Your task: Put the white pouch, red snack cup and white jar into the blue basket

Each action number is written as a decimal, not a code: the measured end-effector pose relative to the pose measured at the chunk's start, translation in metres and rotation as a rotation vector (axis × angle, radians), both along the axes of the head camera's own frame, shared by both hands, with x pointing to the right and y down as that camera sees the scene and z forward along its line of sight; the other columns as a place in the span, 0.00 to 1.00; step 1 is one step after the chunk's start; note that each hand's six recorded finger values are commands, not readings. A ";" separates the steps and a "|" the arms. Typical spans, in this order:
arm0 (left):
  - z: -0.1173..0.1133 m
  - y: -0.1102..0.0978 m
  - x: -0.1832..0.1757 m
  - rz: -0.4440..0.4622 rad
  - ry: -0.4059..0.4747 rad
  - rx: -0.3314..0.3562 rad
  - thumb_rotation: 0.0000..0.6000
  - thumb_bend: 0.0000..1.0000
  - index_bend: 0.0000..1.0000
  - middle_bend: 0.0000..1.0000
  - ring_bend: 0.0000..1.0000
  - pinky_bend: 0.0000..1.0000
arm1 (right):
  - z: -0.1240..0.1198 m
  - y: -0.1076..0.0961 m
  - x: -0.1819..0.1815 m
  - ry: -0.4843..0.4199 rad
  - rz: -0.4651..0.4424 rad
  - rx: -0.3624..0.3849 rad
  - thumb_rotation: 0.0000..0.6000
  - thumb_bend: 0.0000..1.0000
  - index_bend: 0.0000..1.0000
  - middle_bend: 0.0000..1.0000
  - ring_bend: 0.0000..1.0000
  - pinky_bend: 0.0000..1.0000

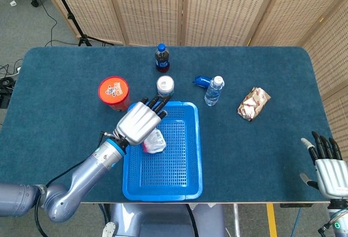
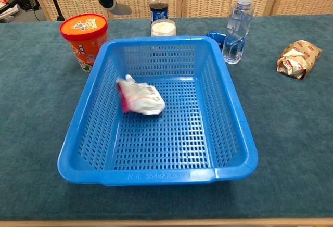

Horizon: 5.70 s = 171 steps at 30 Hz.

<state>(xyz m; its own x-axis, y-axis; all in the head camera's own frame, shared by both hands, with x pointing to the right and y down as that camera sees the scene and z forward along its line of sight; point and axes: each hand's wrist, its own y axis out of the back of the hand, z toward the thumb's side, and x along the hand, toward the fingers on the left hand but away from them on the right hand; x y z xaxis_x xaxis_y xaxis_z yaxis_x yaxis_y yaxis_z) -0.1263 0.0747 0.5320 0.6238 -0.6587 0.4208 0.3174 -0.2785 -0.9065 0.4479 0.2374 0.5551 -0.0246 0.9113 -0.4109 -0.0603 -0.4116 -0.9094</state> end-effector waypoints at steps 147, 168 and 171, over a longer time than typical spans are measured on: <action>0.139 -0.110 -0.116 -0.302 -0.385 -0.108 1.00 0.44 0.76 0.39 0.38 0.40 | 0.003 -0.001 -0.003 -0.034 0.004 0.013 1.00 0.16 0.14 0.00 0.00 0.00; 0.030 -0.100 -0.070 -0.224 -0.187 -0.015 1.00 0.43 0.77 0.39 0.38 0.40 | 0.002 -0.001 -0.004 -0.049 0.004 0.014 1.00 0.16 0.14 0.00 0.00 0.00; 0.017 -0.088 -0.056 -0.177 -0.151 -0.012 1.00 0.42 0.77 0.39 0.38 0.40 | 0.002 -0.001 -0.004 -0.050 0.005 0.015 1.00 0.16 0.14 0.00 0.00 0.00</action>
<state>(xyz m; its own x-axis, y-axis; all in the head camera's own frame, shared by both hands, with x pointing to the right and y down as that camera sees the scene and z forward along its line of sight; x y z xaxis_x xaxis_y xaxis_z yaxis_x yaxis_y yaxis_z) -0.1827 -0.0130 0.5489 0.4280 -0.7468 0.5090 0.3946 -0.3523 -0.8487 0.4436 0.2360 0.5573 -0.0089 0.9174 -0.3978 -0.0131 -0.3979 -0.9173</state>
